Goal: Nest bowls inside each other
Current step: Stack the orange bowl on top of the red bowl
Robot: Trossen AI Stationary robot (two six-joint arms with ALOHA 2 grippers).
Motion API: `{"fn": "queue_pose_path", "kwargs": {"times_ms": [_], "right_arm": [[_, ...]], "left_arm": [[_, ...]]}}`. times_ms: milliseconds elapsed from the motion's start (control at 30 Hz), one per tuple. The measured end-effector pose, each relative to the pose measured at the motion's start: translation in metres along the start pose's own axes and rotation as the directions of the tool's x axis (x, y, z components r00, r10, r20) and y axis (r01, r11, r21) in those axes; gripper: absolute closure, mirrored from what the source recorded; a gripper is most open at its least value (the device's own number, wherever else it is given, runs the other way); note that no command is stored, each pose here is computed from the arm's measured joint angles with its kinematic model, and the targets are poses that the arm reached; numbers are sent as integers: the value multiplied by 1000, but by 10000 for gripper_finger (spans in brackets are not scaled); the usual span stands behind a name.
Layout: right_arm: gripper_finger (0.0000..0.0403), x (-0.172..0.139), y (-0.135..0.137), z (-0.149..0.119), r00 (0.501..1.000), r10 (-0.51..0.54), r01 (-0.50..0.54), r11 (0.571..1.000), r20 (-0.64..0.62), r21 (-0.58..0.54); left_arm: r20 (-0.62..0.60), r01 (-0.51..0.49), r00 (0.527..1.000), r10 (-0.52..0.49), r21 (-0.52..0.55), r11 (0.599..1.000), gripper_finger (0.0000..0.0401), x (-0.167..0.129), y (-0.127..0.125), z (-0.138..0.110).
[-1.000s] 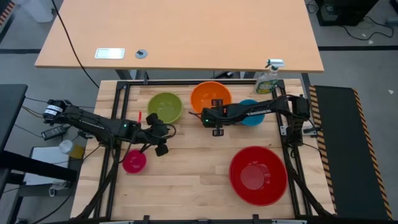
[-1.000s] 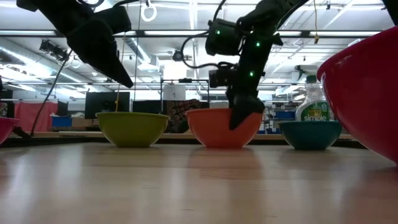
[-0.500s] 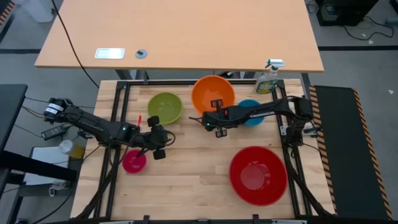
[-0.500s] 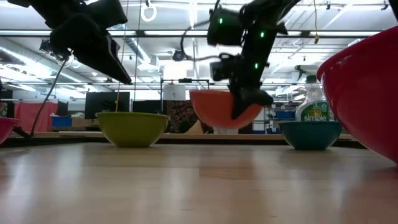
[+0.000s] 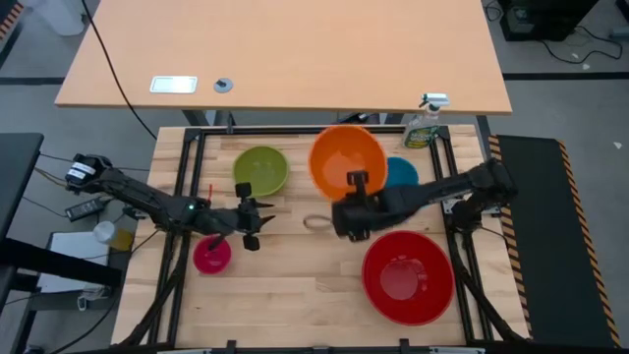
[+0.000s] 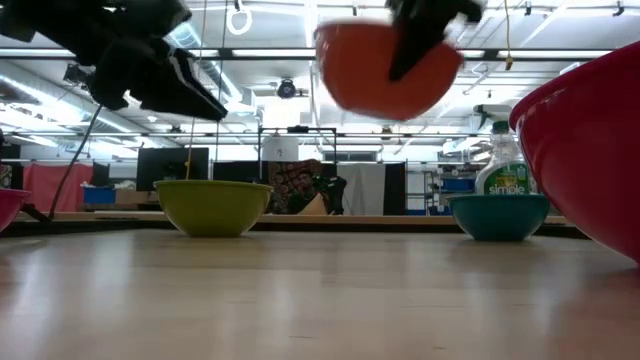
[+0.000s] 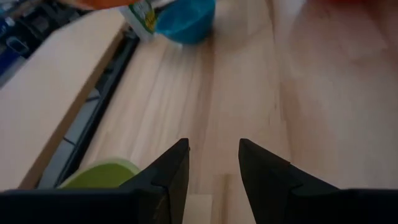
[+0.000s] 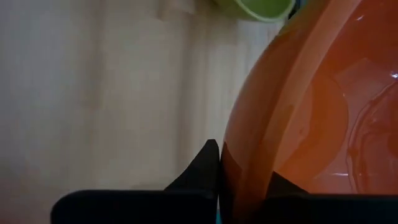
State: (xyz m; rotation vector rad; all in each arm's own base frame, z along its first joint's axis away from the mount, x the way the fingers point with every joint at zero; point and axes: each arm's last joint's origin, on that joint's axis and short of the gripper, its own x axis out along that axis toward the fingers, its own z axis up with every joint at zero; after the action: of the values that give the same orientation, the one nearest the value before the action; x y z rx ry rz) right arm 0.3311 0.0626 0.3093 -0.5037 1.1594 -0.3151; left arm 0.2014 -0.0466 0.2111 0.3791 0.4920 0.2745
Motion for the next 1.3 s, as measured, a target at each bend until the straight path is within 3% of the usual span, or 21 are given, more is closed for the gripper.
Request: {"fn": "queue_pose_path", "kwargs": {"times_ms": [200, 467, 533, 633, 767, 967, 1100, 1300], "right_arm": [[379, -52, 36, -6, 998, 41, -43, 997, 37, 62], [379, -92, 81, -35, 998, 68, -68, 982, 5, 176], [379, -100, 91, -41, 994, 113, -110, 975, -3, 193], [378, -110, 105, -48, 963, 262, -241, 941, -60, 237], [374, -118, 117, -54, 890, 432, -355, 857, -145, 374], [372, -125, 131, -55, 867, 487, -387, 795, -111, 467], [372, -121, 146, -54, 854, 499, -370, 781, -146, 503], [361, -99, 166, -58, 843, 478, -306, 804, -247, 510]], "left_arm": [[123, 0, 992, 10, -82, 997, 259, -23, 15, 10], [241, 21, 970, 18, -157, 987, 259, -45, 27, 18], [255, 22, 967, 23, -172, 985, 259, -47, 29, 19], [255, 25, 967, 23, -185, 982, 259, -47, 29, 19], [251, 15, 967, 35, -194, 981, 259, -46, 31, 19], [254, -11, 965, 67, -218, 976, 259, -44, 36, 20], [249, -19, 966, 75, -221, 975, 259, -43, 37, 20], [209, -36, 974, 89, -246, 969, 259, -40, 40, 16]]}}
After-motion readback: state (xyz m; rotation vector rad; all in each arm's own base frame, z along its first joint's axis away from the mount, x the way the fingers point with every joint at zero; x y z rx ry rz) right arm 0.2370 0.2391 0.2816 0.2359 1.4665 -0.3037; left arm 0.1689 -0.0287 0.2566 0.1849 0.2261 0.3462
